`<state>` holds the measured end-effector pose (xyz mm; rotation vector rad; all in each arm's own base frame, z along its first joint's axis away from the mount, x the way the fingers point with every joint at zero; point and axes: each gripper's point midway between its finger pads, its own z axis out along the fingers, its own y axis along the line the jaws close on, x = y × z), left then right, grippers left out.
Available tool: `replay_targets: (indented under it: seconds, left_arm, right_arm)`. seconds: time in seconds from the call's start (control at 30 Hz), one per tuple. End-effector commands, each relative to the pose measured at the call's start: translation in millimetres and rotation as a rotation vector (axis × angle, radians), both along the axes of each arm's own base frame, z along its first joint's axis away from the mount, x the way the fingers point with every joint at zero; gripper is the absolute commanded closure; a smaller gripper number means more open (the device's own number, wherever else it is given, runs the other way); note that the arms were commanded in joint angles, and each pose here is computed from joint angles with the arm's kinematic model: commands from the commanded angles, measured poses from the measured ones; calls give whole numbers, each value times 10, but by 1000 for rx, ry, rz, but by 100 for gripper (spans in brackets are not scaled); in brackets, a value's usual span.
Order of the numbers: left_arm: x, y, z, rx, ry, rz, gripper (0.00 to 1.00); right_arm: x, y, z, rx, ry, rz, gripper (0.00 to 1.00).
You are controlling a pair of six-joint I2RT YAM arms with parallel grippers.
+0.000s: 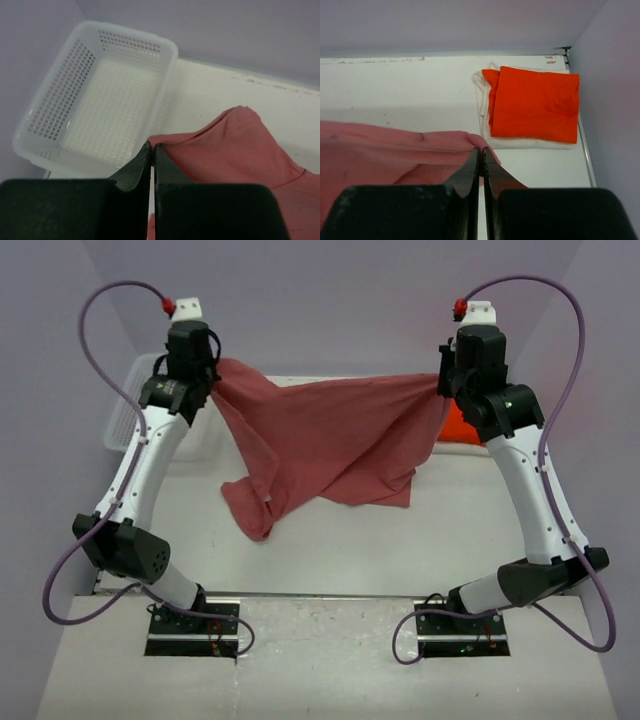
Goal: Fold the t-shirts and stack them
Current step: Flatten out the tshirt
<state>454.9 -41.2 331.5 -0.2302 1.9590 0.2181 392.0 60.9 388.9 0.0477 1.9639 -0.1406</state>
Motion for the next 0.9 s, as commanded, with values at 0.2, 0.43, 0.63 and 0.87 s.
replay_targets:
  seconds: [0.2,0.43,0.63,0.87]
  left_arm:
    - [-697,53,1688,-114,-328,-150,100]
    - [-1244,80,2371,-119,-503,-212,100]
    - [-1825,44,2975,-146,-665,-306,100]
    - [-2593,67,3450,-174,-855,-389,100]
  right_arm:
    - [-131,46,454,115,-104,45,100]
    - [-454,-44,822,137,-174,54,100]
    - [-901,-78,1272,173,-287,105,100]
    - [-1743,-90,1917,210,-511,231,100]
